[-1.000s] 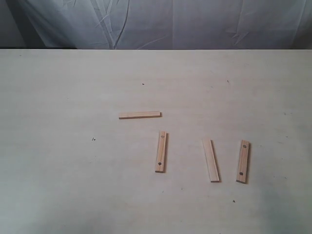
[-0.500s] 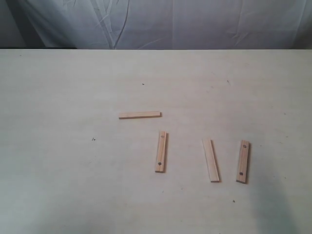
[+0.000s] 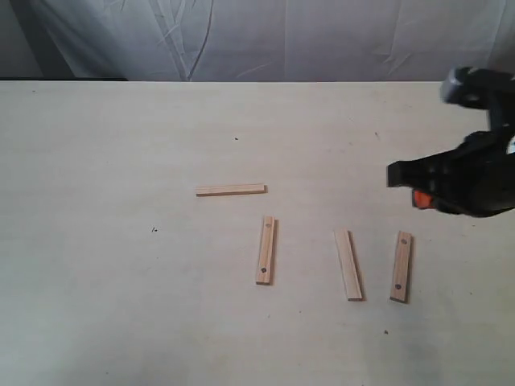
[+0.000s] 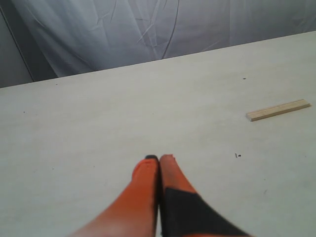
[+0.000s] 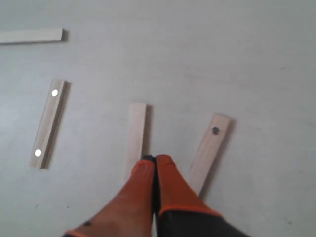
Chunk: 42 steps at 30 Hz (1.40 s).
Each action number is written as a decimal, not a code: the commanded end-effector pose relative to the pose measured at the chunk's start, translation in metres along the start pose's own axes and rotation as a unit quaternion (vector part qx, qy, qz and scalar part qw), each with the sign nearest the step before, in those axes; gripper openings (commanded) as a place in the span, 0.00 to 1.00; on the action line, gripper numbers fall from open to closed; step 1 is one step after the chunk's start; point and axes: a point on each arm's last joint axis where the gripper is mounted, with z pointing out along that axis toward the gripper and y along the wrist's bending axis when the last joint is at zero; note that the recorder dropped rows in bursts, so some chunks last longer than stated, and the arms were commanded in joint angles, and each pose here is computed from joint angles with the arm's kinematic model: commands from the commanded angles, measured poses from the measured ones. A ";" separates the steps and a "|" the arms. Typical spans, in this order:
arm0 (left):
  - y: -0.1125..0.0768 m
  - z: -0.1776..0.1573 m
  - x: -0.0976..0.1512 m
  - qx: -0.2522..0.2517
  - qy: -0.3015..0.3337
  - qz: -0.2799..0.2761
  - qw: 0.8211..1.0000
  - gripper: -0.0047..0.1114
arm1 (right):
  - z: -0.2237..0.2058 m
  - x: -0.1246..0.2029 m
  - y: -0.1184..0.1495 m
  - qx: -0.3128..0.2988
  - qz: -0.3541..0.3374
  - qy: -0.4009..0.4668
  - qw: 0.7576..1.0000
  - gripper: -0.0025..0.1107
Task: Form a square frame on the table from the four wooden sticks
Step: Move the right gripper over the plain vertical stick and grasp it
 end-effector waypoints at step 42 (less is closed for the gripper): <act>0.000 0.000 0.001 -0.001 -0.004 -0.002 1.000 0.04 | 0.137 0.019 0.047 0.101 0.012 0.166 0.981 0.23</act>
